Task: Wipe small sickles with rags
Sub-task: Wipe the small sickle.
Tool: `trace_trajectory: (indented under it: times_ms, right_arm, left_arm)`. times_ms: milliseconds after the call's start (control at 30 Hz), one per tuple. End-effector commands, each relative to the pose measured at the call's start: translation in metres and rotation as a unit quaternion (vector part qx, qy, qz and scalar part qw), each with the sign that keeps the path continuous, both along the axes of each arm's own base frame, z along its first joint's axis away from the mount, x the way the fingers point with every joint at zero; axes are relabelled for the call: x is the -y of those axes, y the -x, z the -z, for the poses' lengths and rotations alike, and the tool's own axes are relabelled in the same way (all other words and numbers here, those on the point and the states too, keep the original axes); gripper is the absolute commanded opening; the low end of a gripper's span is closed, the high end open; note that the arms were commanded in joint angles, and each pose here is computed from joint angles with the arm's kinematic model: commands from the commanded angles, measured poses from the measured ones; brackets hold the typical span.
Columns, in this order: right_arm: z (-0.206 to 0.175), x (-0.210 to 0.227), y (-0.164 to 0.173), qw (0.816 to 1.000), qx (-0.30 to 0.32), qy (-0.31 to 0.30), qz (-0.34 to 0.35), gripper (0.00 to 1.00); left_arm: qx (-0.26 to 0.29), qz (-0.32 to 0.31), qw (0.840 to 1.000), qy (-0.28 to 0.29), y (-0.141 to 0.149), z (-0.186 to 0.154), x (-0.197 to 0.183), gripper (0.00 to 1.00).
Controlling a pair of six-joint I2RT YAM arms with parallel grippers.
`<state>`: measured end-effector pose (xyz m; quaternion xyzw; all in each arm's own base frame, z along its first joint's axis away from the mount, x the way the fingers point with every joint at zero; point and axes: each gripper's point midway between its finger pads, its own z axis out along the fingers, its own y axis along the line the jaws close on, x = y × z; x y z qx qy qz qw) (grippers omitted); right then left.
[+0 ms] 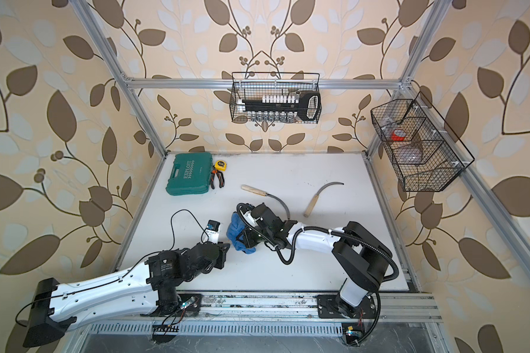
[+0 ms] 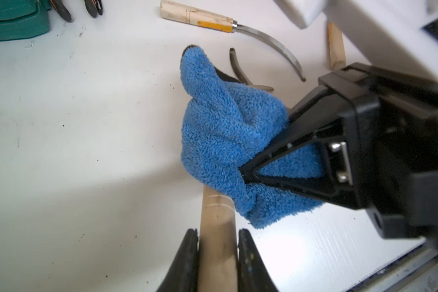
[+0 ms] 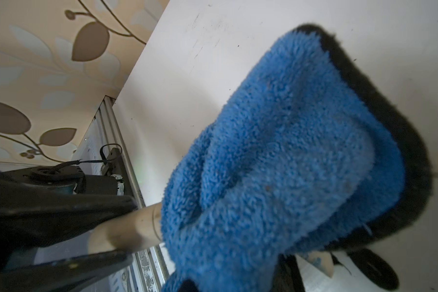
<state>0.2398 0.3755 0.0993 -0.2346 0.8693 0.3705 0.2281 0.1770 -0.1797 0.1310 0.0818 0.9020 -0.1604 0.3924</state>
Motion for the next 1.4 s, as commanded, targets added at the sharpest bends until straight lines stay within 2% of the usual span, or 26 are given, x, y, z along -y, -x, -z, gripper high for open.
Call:
trace_trajectory:
  times_ms: [0, 167, 300, 467, 633, 867, 967, 1167, 1367]
  right_arm:
    - [-0.009, -0.003, -0.006, 1.0, 0.013, 0.008, 0.008, 0.0]
    - [-0.049, -0.027, 0.019, 0.998, 0.053, -0.01, -0.029, 0.0]
    - [-0.072, -0.044, 0.046, 0.995, 0.06, -0.04, -0.074, 0.0]
    - [-0.089, -0.053, 0.06, 0.991, 0.061, -0.07, -0.1, 0.0]
    - [-0.079, -0.052, 0.048, 0.993, 0.067, -0.052, -0.082, 0.0]
    - [-0.027, -0.028, -0.007, 1.0, 0.01, -0.015, -0.017, 0.0]
    - [-0.021, -0.023, -0.014, 1.0, 0.007, -0.009, -0.007, 0.0]
    - [-0.051, -0.043, 0.02, 0.997, 0.027, -0.041, -0.064, 0.0]
    - [-0.093, -0.047, 0.054, 0.987, 0.042, -0.103, -0.12, 0.0]
  left_arm:
    - [0.047, -0.008, 0.998, 0.029, -0.009, -0.025, 0.001, 0.0]
    - [0.066, -0.035, 0.997, 0.023, -0.014, -0.032, -0.012, 0.0]
    - [0.075, -0.065, 0.995, 0.009, -0.016, -0.037, -0.027, 0.0]
    - [0.087, -0.063, 0.994, 0.016, -0.018, -0.046, -0.026, 0.0]
    - [0.096, -0.052, 0.994, 0.025, -0.017, -0.053, -0.024, 0.0]
    - [0.093, -0.043, 0.995, 0.014, -0.02, -0.046, -0.014, 0.0]
    - [0.091, -0.043, 0.995, 0.0, -0.023, -0.045, -0.01, 0.0]
    - [0.11, -0.036, 0.993, -0.005, -0.03, -0.049, -0.002, 0.0]
    - [0.131, -0.018, 0.991, -0.012, -0.035, -0.059, 0.009, 0.0]
